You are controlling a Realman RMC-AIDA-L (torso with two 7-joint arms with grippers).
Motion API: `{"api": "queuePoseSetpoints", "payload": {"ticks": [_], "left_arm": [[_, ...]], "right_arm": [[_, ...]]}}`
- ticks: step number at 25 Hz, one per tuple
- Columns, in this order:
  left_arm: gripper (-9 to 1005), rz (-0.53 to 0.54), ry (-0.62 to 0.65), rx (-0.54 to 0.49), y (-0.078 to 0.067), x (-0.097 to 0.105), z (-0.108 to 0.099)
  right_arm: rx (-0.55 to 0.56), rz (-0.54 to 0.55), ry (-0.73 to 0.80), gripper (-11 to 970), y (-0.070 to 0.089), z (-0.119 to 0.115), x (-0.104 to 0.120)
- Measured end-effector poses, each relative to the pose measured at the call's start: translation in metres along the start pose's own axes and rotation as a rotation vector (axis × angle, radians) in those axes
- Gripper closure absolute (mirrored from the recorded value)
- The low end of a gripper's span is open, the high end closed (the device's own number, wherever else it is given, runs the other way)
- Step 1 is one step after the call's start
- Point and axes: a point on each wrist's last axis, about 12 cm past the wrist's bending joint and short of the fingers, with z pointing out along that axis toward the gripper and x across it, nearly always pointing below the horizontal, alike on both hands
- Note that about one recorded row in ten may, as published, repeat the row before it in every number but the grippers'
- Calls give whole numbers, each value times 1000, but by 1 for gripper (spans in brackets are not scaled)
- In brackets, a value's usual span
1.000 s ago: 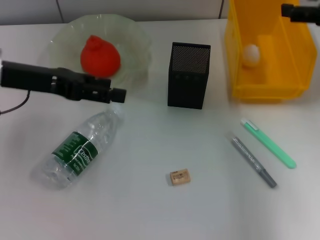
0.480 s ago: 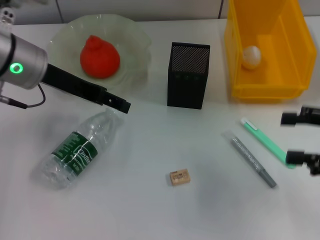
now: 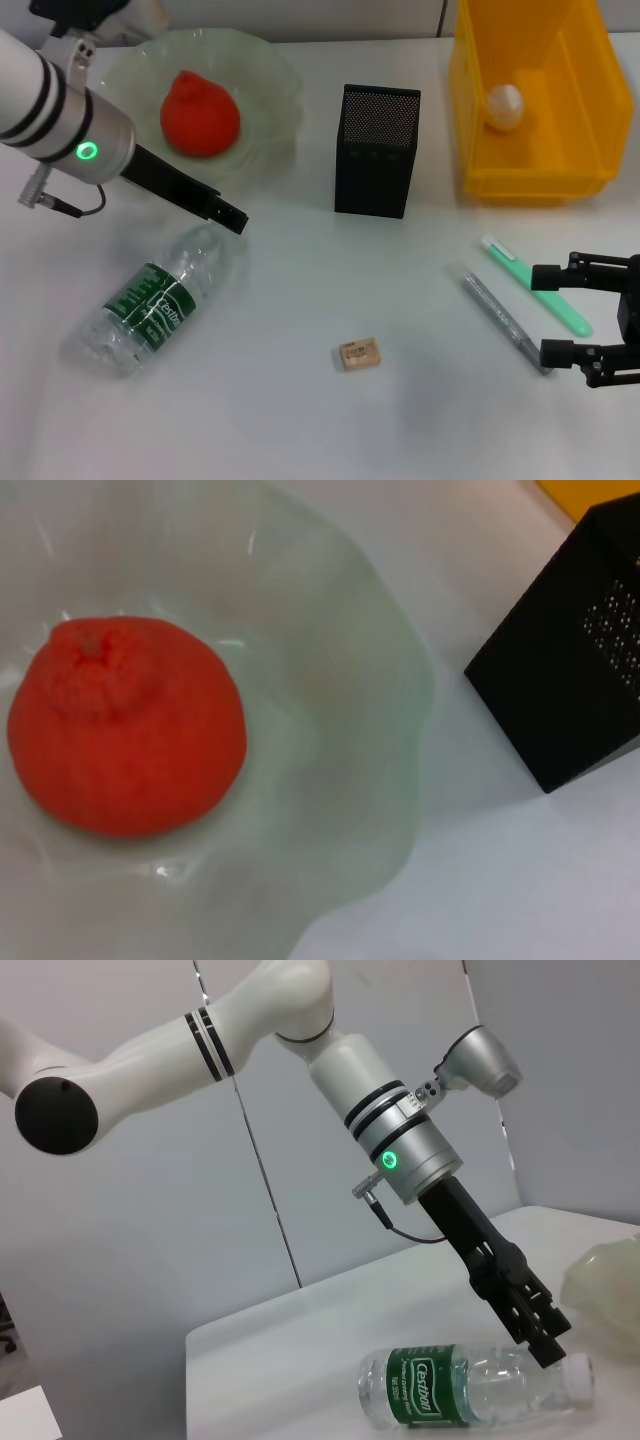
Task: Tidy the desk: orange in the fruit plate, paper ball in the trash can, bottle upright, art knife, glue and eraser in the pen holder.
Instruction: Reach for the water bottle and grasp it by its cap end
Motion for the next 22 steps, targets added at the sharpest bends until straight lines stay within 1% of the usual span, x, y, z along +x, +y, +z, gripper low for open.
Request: {"api": "queuePoseSetpoints", "payload": {"ticks": [7, 8, 11, 12, 13, 18, 22], "left_arm": [[273, 43, 17, -19, -8, -1, 11], [274, 58, 27, -21, -11, -1, 15], [278, 67, 33, -22, -13, -1, 16], [279, 88, 43, -27, -18, -1, 20], [280, 97, 44, -31, -20, -1, 21], [286, 118, 37, -44, -23, -2, 25], [417, 130, 39, -45, -24, -1, 27]], "right_arm": [[13, 9, 1, 146, -1, 0, 2], [17, 12, 0, 146, -1, 0, 3], [20, 15, -2, 147, -1, 0, 3], [20, 16, -3, 147, -1, 0, 3], [21, 18, -4, 147, -1, 0, 4], [23, 25, -4, 146, 1, 0, 6], [26, 32, -5, 146, 2, -1, 8]]}}
